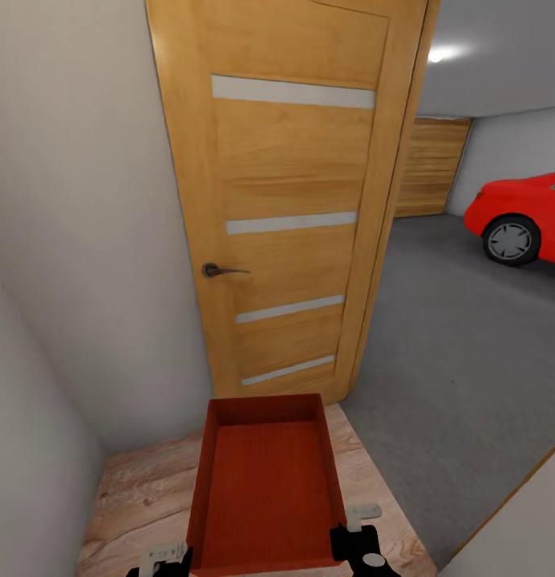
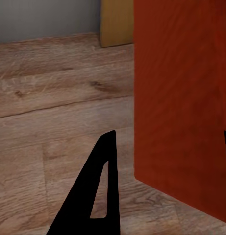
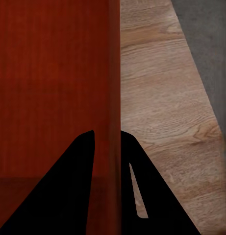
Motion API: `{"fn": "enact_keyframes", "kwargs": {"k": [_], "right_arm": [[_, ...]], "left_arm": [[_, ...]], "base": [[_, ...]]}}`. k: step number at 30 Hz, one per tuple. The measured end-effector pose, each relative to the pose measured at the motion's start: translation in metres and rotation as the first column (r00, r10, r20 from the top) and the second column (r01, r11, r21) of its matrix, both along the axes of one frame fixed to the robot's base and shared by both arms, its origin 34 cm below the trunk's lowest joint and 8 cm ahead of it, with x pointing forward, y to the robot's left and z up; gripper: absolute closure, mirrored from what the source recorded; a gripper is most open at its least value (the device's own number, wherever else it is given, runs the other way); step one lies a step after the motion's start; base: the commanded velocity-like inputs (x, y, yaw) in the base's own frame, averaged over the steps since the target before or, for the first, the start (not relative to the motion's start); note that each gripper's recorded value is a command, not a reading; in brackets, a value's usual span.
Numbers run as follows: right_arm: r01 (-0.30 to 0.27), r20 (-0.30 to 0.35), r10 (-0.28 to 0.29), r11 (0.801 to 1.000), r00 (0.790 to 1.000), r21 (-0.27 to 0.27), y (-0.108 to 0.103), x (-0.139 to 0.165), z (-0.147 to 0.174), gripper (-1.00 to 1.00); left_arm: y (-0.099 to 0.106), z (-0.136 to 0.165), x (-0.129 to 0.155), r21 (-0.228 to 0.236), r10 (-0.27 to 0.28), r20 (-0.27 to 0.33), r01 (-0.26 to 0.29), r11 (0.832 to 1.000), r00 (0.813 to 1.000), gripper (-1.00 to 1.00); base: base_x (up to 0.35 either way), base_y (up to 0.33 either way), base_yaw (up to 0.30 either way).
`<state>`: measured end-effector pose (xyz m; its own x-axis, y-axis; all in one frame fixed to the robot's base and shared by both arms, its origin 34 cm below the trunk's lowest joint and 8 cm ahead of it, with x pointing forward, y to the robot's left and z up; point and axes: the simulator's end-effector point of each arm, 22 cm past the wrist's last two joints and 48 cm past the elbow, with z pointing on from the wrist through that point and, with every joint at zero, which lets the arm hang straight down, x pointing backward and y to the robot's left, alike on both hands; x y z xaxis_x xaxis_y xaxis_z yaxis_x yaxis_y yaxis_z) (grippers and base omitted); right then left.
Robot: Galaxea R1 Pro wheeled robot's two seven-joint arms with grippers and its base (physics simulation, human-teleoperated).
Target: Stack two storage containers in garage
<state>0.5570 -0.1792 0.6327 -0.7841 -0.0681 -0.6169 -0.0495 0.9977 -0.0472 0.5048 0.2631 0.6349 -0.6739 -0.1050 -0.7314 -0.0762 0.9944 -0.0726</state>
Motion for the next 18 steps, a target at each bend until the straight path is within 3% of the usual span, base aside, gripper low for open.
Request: {"fn": "enact_keyframes", "kwargs": {"k": [9, 18], "right_arm": [[0.001, -0.002, -0.001, 1.000, 1.000, 0.001, -0.0001, -0.0008, -0.0003, 1.00], [0.000, 0.001, 0.000, 1.000, 1.000, 0.000, -0.0001, 0.0002, 0.0002, 1.00]], "left_arm": [[-0.0001, 0.0001, -0.0001, -0.001, 0.000, 0.000, 0.000, 1.000, 1.000, 1.00], [-0.0001, 0.0001, 0.0001, -0.001, 0.000, 0.000, 0.000, 1.000, 1.000, 1.00]], "base": [[0.095, 0.146, -0.005], [0.042, 0.027, -0.002]]}}
